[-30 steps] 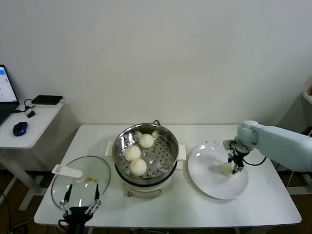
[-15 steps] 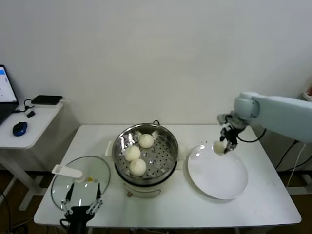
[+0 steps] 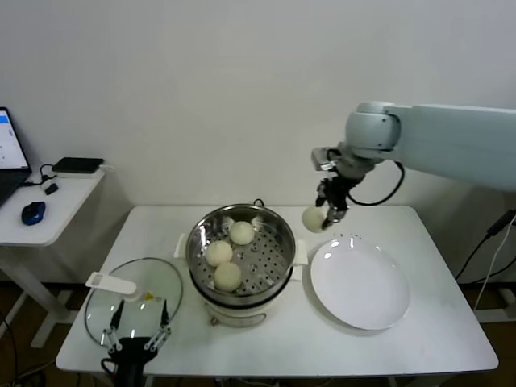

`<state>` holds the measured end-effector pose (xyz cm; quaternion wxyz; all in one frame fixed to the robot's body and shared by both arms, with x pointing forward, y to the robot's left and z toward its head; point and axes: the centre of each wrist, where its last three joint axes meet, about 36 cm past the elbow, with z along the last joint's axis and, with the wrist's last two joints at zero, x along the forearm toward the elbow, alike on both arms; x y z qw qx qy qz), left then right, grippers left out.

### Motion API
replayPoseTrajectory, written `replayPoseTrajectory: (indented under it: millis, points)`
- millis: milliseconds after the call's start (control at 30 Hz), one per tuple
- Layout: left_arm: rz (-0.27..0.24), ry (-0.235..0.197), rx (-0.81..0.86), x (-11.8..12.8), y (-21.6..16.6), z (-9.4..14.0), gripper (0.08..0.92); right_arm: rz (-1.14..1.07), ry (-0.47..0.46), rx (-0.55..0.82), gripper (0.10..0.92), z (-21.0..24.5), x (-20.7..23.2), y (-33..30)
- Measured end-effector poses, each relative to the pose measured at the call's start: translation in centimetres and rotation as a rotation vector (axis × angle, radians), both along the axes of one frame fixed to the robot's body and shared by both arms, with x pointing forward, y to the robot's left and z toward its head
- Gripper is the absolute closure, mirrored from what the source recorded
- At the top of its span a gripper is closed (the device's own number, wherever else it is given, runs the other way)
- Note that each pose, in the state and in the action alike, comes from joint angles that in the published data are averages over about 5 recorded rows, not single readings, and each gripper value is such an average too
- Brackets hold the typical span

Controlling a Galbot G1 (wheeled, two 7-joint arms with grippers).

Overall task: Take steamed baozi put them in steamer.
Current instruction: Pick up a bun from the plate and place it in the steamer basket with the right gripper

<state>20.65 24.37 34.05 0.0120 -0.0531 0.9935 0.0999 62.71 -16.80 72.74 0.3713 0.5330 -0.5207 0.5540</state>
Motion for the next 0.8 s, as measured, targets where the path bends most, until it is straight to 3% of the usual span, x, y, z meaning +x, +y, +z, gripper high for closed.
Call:
replayPoseTrajectory:
  millis: [333, 800]
  points:
    - [0.005, 0.001, 0.008, 0.1, 0.4, 0.0, 0.177, 0.064, -0.013, -0.024, 0.471, -2.8, -1.0, 6.7]
    - [0.013, 0.006, 0.011, 0.1, 0.7, -0.3, 0.177, 0.097, -0.009, -0.052, 0.469, -10.4, -1.2, 10.4]
